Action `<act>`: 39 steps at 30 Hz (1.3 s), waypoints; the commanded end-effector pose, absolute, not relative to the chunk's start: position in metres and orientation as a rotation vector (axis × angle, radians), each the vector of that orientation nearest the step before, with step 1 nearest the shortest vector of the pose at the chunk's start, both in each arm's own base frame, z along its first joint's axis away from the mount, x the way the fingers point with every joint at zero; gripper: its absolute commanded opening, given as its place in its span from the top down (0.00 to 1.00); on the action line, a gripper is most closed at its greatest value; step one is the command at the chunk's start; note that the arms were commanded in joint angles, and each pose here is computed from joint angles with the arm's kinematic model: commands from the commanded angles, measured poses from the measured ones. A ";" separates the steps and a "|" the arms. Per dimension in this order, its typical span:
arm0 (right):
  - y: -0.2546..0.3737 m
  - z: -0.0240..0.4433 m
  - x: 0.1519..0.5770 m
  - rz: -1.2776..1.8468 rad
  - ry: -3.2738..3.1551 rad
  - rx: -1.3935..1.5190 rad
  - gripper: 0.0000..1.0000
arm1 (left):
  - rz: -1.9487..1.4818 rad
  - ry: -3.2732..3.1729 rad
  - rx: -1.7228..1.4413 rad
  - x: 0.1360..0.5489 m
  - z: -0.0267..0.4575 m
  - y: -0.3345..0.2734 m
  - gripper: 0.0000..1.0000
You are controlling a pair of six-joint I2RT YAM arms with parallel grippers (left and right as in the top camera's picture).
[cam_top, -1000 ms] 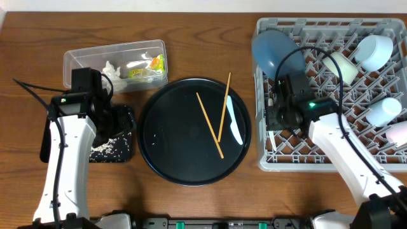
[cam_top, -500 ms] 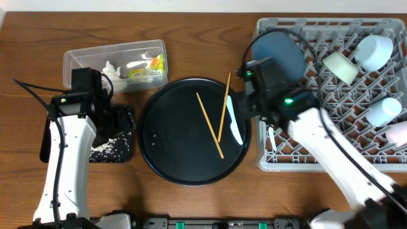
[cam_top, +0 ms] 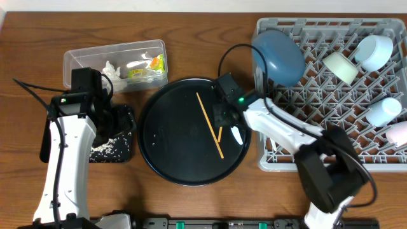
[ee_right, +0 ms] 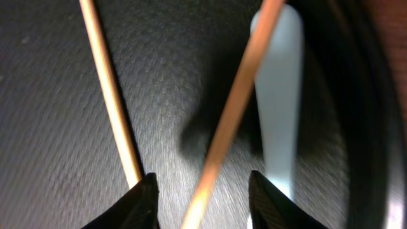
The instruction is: Sort waste into correct bins and load items into the dishwasher rack
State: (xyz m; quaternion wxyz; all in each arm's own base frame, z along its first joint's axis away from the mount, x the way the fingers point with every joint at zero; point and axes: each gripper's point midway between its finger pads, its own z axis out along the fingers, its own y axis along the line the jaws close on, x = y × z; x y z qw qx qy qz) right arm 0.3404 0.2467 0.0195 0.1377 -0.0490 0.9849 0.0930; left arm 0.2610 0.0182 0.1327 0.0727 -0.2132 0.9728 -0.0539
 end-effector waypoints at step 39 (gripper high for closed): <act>0.101 0.117 0.313 -0.132 2.827 0.023 0.99 | -0.150 2.917 -0.661 0.259 0.133 0.021 0.21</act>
